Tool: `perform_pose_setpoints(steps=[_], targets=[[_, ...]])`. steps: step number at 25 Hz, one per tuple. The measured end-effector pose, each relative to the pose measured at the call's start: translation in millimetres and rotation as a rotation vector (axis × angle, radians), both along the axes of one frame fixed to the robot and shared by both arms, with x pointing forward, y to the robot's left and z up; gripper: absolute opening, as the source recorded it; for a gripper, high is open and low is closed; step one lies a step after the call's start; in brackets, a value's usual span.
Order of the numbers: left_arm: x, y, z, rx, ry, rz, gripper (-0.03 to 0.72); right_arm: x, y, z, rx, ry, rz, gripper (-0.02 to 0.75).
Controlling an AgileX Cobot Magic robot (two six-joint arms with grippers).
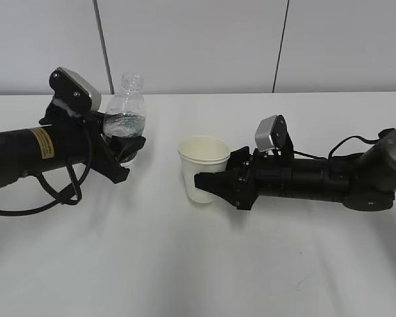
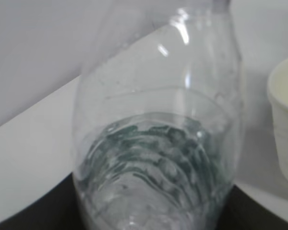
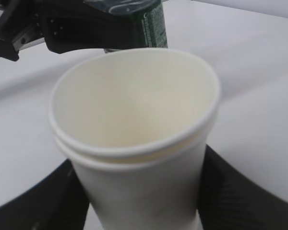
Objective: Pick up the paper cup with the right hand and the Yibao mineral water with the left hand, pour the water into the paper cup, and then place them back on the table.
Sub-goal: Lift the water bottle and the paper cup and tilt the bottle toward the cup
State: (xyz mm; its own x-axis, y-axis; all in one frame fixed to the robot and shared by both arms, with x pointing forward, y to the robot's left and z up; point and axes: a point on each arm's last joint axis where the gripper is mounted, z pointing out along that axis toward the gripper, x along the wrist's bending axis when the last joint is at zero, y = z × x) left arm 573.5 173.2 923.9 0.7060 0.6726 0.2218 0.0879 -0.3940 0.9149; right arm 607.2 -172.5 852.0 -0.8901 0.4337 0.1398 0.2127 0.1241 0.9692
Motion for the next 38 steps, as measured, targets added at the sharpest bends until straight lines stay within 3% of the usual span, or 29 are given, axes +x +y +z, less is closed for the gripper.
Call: perform_pose_setpoints(steps=[4,12,19,38], targets=[[-4,3,15,0.069,-0.024,-0.010,0.389,1,0,1,0.006,0.012,0.002,0.479],[-7,8,31,0.266,-0.025,-0.013,0.389,0,1,1,0.004,0.019,0.014,0.479],[-4,-10,43,0.418,-0.050,-0.053,0.389,-1,2,0,0.000,0.031,0.036,0.479],[4,-28,61,0.684,-0.132,-0.080,0.377,11,7,12,-0.003,0.070,0.123,0.479]])
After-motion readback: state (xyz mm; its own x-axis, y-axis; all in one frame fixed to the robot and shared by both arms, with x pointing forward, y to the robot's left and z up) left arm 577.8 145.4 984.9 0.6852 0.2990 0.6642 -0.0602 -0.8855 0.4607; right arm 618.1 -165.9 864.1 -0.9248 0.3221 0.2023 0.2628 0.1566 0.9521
